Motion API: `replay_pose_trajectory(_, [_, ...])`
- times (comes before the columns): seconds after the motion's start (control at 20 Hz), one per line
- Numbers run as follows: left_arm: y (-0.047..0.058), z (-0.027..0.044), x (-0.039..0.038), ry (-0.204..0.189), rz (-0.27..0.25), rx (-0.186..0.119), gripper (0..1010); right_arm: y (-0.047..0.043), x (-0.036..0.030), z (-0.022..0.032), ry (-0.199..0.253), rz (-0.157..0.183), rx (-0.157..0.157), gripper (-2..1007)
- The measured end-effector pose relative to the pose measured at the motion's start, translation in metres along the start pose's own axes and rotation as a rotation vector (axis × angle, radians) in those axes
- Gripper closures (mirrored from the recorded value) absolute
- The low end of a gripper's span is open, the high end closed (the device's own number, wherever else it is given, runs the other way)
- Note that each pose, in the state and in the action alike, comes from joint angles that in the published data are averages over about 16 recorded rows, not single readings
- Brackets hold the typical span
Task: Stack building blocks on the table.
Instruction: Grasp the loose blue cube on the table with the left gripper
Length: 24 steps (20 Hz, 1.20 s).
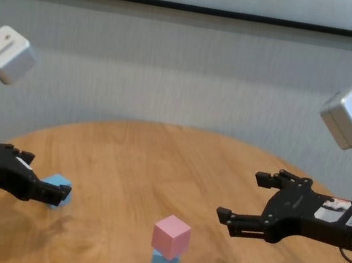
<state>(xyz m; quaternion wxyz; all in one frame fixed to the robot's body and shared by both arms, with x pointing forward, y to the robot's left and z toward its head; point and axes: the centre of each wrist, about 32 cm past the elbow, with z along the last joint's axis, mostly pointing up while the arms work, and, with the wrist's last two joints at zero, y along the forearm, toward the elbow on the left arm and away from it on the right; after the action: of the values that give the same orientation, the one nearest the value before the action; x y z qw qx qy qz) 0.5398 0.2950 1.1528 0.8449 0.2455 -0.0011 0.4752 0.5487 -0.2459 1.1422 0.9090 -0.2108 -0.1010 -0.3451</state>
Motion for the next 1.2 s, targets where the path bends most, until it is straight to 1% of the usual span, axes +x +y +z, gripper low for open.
replay_pose_trajectory(0.35, [-0.005,-0.0025,-0.0001,0.005,-0.019,-0.001,8,0.0,0.0,0.0,0.0,0.0,0.0,4])
replay_pose_trajectory(0.85, [-0.012,-0.0062,-0.0017,-0.012,-0.047,-0.013,8,0.0,0.0,0.0,0.0,0.0,0.0,4])
replay_pose_trajectory(1.2, [-0.015,-0.0092,-0.0018,-0.019,-0.052,-0.02,8,0.0,0.0,0.0,0.0,0.0,0.0,4])
